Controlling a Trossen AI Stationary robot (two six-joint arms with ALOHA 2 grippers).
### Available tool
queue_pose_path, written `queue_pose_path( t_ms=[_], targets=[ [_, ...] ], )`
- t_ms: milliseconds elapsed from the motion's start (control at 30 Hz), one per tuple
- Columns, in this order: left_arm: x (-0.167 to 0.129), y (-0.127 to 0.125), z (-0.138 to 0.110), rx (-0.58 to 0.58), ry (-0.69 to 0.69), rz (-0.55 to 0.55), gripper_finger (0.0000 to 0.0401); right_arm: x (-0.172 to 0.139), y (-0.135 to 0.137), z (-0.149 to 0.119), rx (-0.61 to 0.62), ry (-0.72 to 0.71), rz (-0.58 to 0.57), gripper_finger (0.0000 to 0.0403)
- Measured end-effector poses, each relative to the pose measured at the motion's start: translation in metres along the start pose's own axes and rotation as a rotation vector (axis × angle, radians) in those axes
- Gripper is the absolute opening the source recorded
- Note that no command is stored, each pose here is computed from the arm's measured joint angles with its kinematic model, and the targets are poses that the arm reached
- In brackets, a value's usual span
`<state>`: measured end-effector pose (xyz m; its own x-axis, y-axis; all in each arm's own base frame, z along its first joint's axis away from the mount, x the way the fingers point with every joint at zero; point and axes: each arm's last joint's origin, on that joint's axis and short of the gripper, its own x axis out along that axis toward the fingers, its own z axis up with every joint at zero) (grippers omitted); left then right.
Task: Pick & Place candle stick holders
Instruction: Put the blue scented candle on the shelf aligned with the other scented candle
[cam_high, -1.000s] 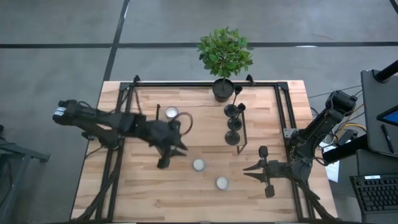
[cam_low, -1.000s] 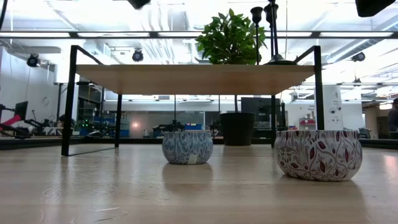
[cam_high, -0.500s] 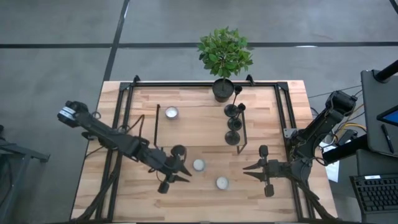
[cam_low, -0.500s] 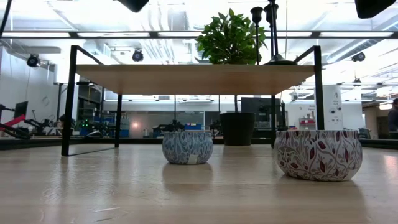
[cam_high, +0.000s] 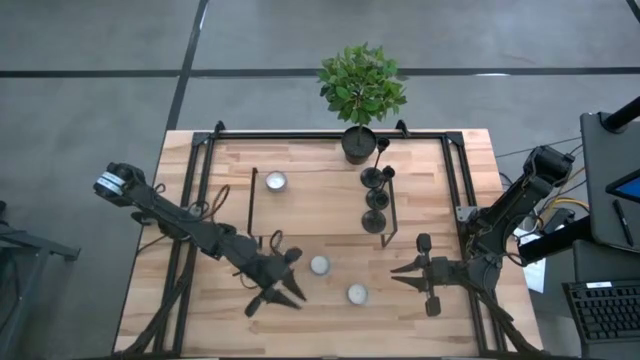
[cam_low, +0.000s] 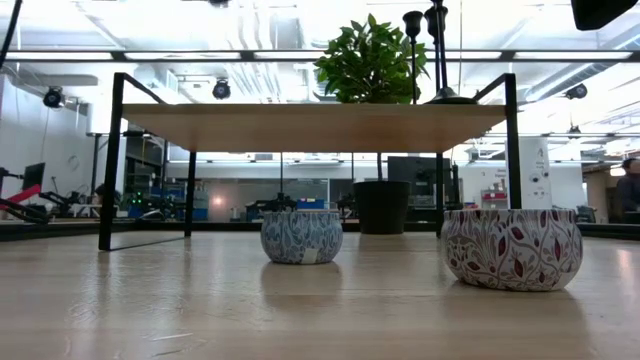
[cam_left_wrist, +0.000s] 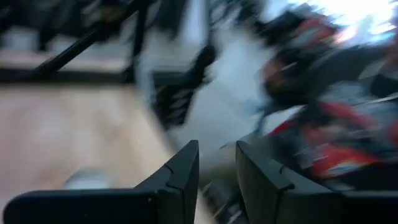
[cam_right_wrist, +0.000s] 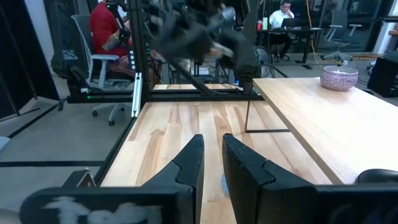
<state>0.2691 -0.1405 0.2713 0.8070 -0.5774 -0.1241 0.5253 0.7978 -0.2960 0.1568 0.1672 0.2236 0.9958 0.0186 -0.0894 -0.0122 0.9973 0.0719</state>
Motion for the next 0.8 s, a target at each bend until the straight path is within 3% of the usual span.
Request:
queue_pose_path(
  t_ms=[133,333,433,633,800],
  targets=[
    [-0.002,-0.007,0.004,0.027,-0.086,-0.154,0.0101,0.0,0.0,0.0,-0.001,0.001,0.0,0.0052],
    [-0.001,-0.005,0.001,0.029,-0.091,-0.15,0.0101,0.0,0.0,0.0,-0.001,0.001,0.002,0.0052],
    [0.004,0.0,-0.008,0.02,-0.053,-0.057,0.0101,0.0,0.0,0.0,-0.001,0.001,0.002,0.0052],
    [0.016,0.02,-0.043,0.087,0.146,0.246,0.0101,0.0,0.0,-0.001,-0.002,0.002,0.002,0.0052],
    [0.026,0.026,-0.056,0.111,0.232,0.309,0.01,0.0,0.0,-0.001,-0.002,0.002,0.001,0.0052]
  ],
)
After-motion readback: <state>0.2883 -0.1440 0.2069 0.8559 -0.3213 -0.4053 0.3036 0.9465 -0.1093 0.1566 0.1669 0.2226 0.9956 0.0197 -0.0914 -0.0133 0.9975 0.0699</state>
